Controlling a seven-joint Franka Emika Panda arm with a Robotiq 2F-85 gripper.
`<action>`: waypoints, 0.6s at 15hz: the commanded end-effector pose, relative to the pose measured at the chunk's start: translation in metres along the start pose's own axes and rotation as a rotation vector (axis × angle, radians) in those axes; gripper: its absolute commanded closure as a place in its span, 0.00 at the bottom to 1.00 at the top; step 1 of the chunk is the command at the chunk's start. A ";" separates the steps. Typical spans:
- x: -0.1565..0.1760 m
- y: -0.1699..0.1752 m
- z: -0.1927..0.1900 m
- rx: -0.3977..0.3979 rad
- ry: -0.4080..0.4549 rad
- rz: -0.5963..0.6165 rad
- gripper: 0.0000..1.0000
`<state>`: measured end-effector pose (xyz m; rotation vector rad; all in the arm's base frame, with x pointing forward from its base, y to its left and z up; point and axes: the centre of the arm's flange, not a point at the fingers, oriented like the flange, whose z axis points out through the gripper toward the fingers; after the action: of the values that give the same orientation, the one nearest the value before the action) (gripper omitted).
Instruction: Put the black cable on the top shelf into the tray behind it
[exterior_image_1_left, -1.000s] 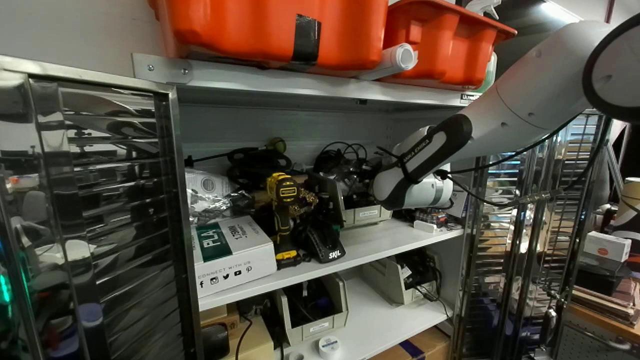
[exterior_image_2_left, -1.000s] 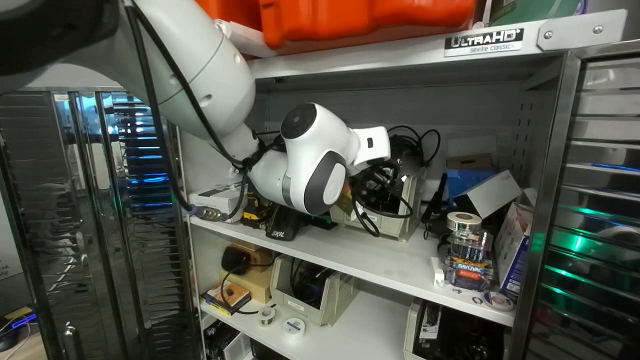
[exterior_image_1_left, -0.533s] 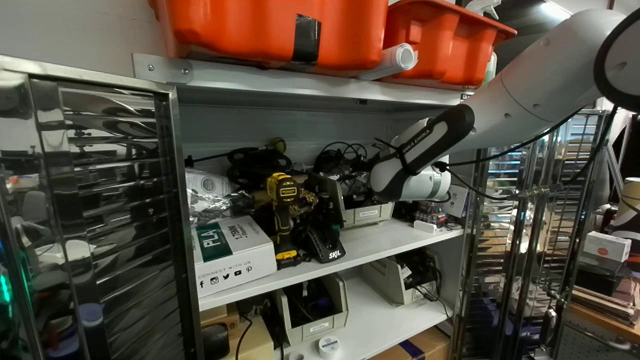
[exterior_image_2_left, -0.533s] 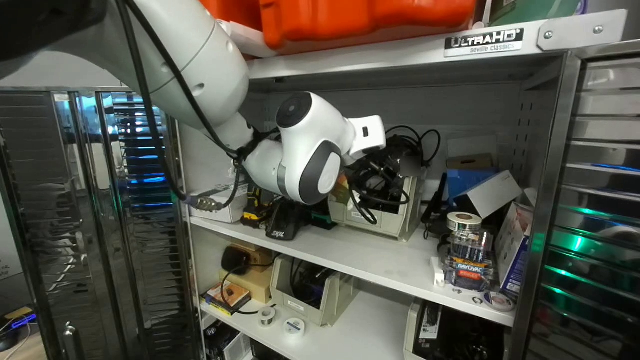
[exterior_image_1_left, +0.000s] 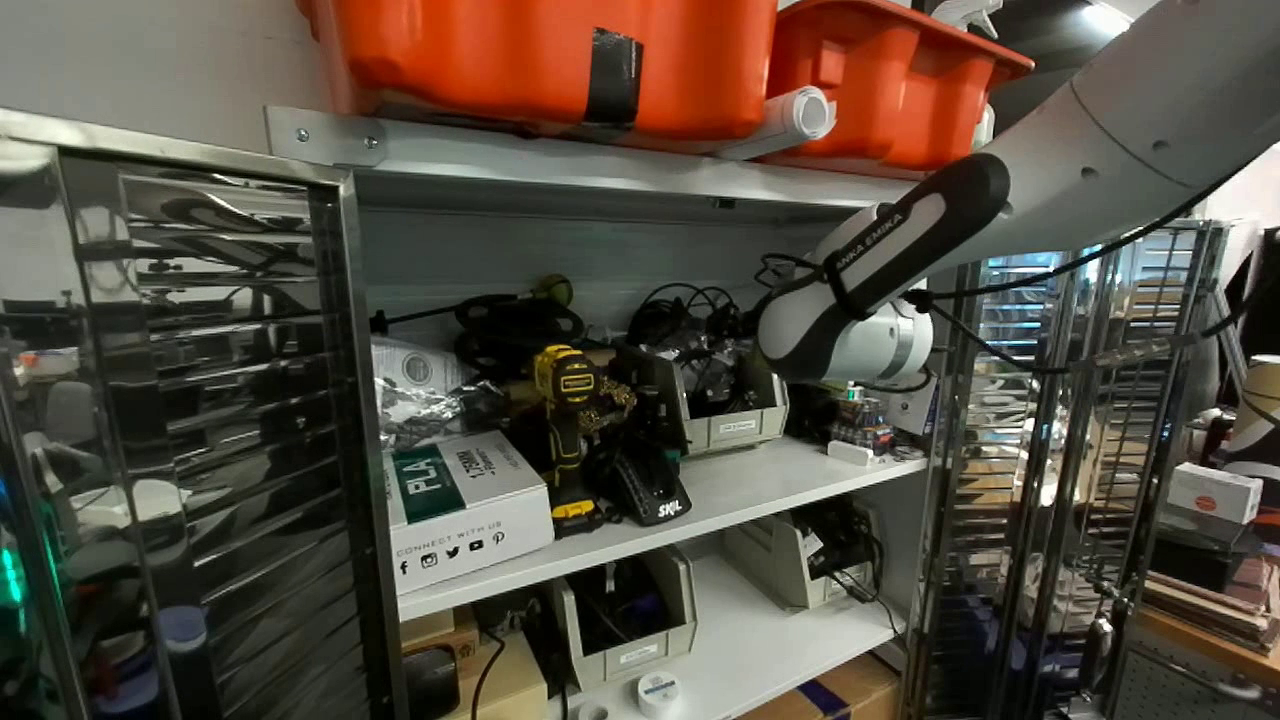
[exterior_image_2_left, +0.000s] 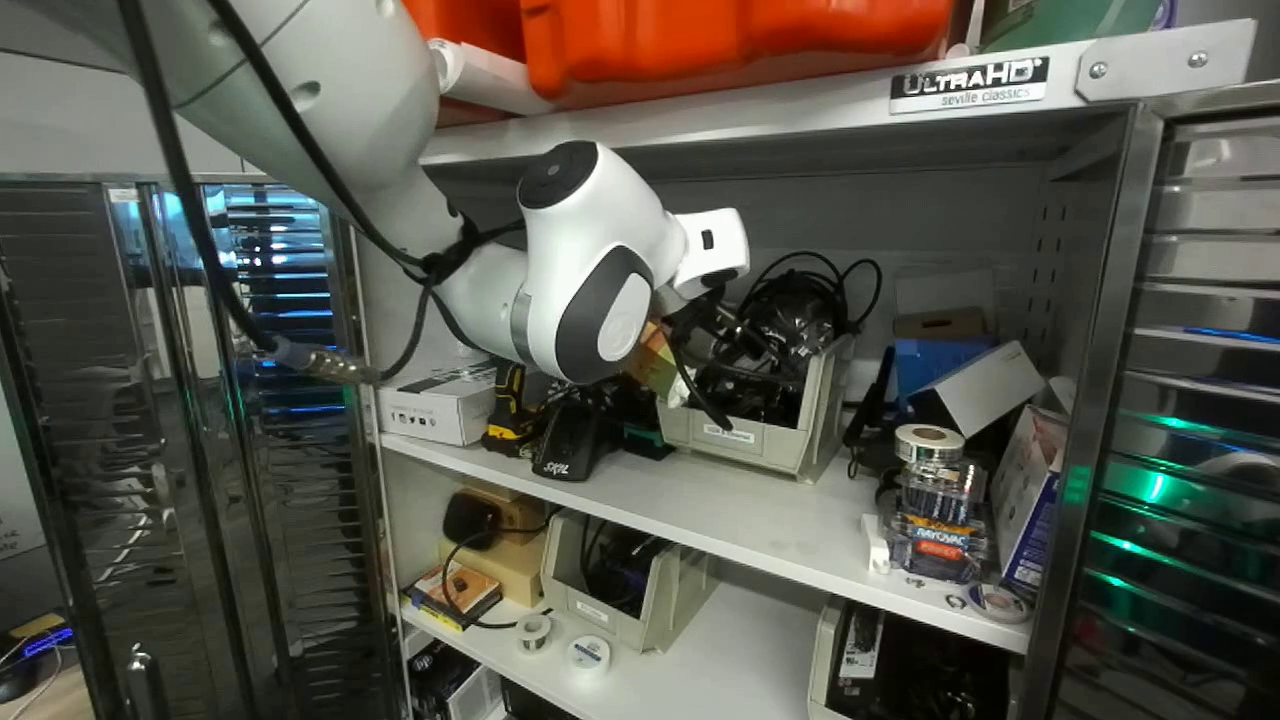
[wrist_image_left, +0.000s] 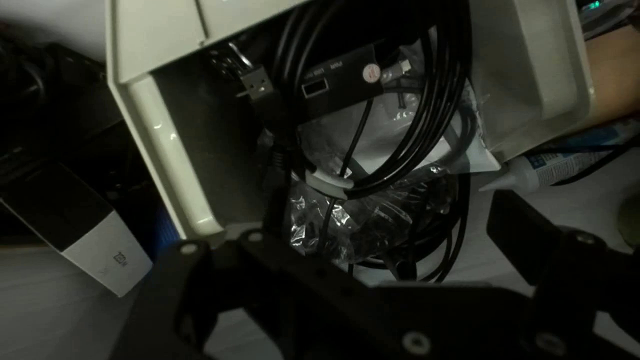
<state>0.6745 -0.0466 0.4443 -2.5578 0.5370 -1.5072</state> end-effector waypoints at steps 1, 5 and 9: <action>-0.016 0.021 -0.050 0.026 -0.022 -0.037 0.00; -0.042 0.032 -0.087 0.043 -0.093 -0.075 0.00; -0.084 0.037 -0.125 0.031 -0.228 -0.140 0.00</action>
<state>0.5818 -0.0238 0.4204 -2.6844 0.3858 -1.3305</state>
